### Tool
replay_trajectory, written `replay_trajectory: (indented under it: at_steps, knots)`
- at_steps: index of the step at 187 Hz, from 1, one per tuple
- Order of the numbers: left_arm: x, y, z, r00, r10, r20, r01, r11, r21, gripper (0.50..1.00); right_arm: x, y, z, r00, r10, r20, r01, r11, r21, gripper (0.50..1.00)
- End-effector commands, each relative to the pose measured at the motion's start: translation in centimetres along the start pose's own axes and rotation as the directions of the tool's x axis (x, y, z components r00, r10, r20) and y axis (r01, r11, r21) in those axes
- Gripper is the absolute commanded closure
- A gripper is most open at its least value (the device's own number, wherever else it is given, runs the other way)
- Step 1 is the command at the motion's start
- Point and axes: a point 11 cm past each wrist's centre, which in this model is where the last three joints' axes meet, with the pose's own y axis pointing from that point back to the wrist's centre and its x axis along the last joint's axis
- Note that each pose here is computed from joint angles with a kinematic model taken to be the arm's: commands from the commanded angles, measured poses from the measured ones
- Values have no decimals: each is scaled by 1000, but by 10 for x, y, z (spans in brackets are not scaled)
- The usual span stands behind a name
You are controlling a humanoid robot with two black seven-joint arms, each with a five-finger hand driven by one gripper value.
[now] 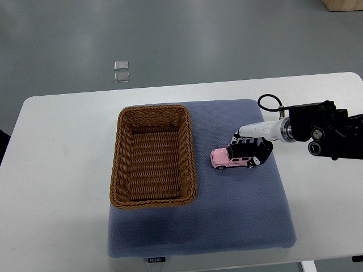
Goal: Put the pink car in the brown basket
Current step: 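Lower the right hand onto the pink SUV and close fingers around it, then lift the pink SUV and carry it over the wicker basket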
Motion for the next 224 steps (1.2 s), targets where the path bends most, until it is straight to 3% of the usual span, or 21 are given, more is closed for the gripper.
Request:
replay_trajectory:
  at_steps: [1, 224]
  knots:
    - [0, 0, 0, 1000, 0, -1, 0, 1000, 0, 500, 0, 0, 0, 1000, -6, -4, 6, 1000, 0, 1000]
    - [0, 0, 0, 1000, 0, 0, 0, 1000, 0, 500, 61, 31, 6, 993, 117, 29, -116, 993, -20, 1000]
